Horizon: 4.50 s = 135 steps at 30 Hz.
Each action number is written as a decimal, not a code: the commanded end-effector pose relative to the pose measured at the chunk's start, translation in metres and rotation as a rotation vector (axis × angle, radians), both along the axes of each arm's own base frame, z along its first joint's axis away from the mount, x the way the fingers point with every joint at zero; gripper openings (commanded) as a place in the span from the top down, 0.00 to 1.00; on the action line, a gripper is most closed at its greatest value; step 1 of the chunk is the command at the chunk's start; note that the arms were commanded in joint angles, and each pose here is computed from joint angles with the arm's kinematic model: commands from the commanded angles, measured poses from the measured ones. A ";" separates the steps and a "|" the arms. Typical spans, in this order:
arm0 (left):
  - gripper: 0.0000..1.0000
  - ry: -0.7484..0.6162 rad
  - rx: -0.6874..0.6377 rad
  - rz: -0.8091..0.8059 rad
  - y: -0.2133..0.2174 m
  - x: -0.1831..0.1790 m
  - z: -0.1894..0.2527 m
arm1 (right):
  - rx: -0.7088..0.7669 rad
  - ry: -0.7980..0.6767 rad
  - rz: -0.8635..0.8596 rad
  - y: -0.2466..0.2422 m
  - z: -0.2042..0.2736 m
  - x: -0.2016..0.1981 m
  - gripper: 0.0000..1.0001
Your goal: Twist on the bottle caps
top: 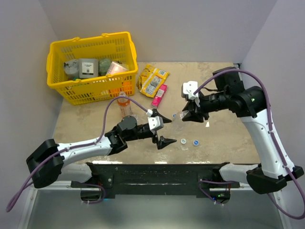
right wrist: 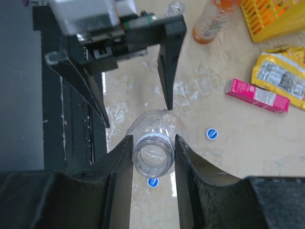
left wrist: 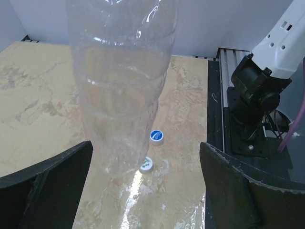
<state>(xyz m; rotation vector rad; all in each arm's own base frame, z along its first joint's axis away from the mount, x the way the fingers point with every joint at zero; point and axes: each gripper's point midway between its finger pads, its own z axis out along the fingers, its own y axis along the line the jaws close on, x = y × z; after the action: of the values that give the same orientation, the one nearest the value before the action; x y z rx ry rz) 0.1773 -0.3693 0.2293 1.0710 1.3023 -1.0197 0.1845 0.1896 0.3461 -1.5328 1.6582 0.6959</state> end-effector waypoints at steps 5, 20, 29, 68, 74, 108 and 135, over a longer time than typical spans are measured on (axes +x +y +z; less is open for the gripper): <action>0.00 -0.077 -0.086 0.035 -0.019 0.008 0.012 | 0.008 0.109 0.124 0.012 -0.005 -0.048 0.96; 0.05 -0.131 -0.094 -0.085 -0.036 -0.020 -0.005 | 0.036 0.154 0.178 0.020 -0.007 -0.058 0.94; 0.16 -0.116 -0.075 -0.108 -0.039 -0.023 -0.012 | 0.017 0.161 0.216 0.026 -0.015 -0.060 0.93; 1.00 -0.061 0.000 -0.009 -0.004 -0.023 -0.028 | -0.476 -0.126 0.135 -0.086 -0.223 -0.009 0.49; 1.00 -0.031 -0.012 -0.019 -0.004 -0.027 -0.023 | -0.522 -0.071 0.294 -0.084 -0.262 -0.007 0.61; 1.00 -0.019 -0.045 0.002 -0.006 -0.023 -0.021 | -0.657 -0.048 0.445 -0.103 -0.323 0.009 0.52; 1.00 -0.051 0.002 -0.033 0.000 -0.031 -0.050 | -0.549 -0.128 0.298 -0.088 -0.245 0.014 0.85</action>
<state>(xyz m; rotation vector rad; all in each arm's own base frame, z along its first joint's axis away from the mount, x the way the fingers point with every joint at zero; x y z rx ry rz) 0.1521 -0.3727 0.1833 1.0813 1.3204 -1.0176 0.1916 0.0839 0.0334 -2.3551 1.6642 0.2953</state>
